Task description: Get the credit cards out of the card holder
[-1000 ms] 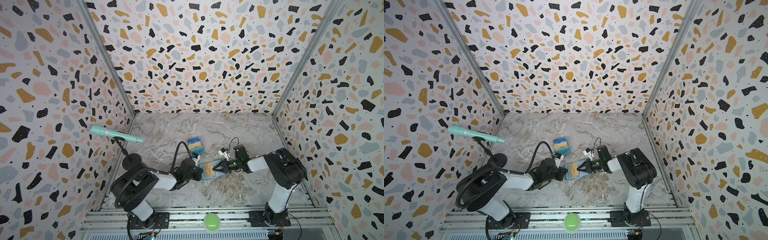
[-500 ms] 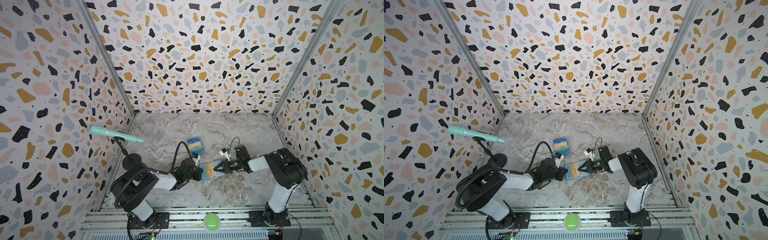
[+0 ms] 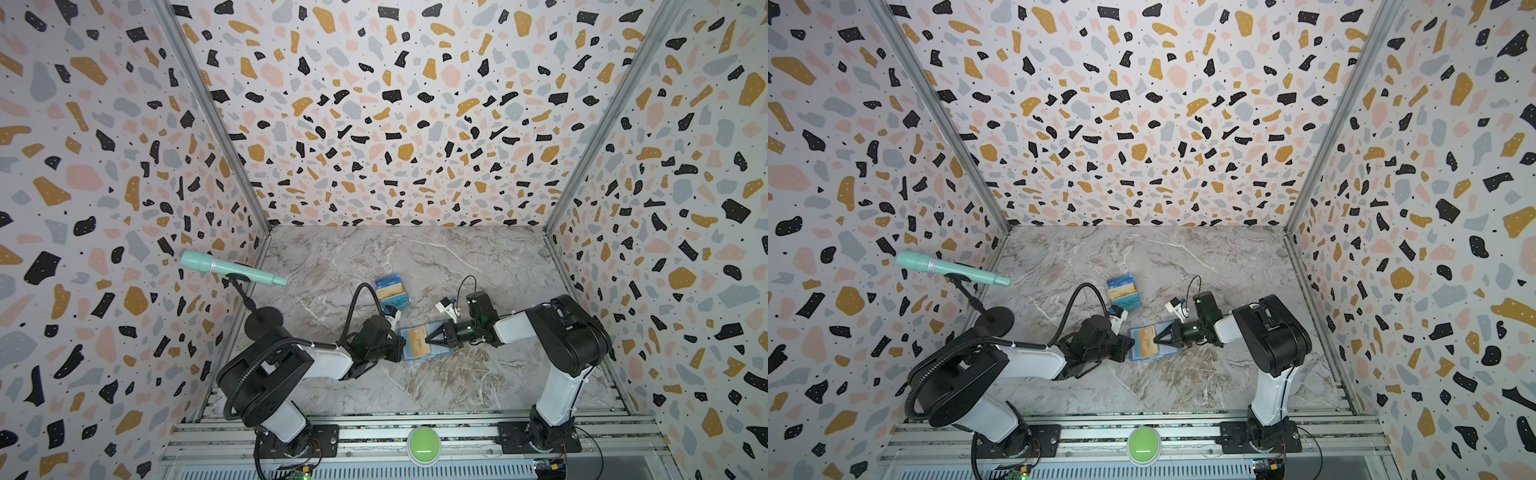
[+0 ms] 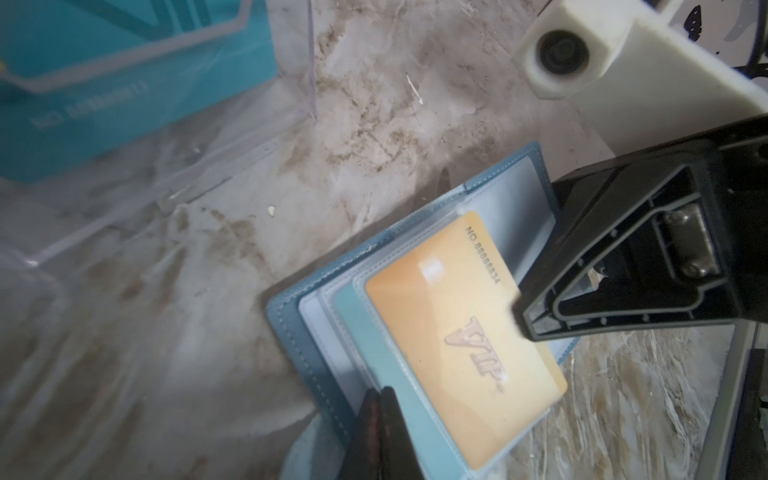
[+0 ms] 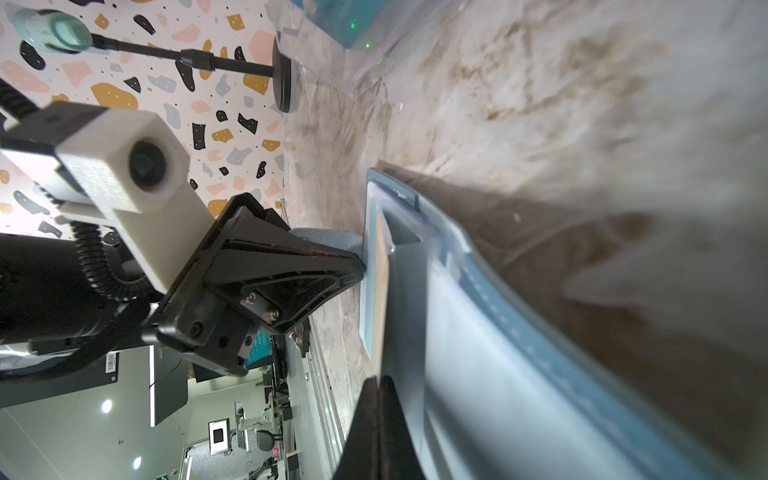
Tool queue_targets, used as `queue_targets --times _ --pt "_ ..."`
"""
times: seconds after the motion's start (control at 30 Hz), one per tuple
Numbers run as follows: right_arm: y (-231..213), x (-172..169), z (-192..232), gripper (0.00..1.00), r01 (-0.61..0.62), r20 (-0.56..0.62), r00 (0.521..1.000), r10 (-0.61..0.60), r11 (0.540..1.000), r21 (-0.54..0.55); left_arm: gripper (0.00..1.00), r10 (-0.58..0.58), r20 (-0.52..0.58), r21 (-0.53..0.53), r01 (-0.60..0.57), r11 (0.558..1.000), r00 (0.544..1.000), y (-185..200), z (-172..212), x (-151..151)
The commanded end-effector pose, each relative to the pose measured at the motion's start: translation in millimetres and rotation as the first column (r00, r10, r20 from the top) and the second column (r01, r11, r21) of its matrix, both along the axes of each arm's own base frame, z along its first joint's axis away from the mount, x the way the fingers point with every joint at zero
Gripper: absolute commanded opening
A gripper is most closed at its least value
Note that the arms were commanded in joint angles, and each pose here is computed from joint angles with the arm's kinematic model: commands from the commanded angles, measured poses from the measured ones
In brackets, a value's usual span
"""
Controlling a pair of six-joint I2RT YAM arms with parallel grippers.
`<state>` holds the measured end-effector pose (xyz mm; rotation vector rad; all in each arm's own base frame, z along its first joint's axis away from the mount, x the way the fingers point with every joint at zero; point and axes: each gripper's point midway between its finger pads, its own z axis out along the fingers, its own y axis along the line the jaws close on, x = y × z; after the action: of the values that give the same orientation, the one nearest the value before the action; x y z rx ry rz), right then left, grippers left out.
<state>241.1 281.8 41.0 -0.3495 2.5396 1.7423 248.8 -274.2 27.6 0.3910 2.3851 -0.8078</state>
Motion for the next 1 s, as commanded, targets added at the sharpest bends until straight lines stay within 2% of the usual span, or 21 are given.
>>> queue_targets --times 0.0,0.77,0.97 --pt "10 4 1 0.0 -0.009 0.011 1.0 0.009 1.0 0.01 0.06 -0.016 0.007 0.004 0.016 1.0 1.0 0 4 -1" --pt "17 4 -18 0.0 0.013 -0.012 1.0 -0.013 0.999 -0.037 0.06 -0.036 0.053 -0.061 0.039 0.997 0.998 -9 18 1" --pt "17 4 -18 0.0 0.015 -0.014 1.0 -0.016 0.999 -0.035 0.06 -0.032 0.03 -0.032 0.033 0.999 0.999 -5 5 -1"
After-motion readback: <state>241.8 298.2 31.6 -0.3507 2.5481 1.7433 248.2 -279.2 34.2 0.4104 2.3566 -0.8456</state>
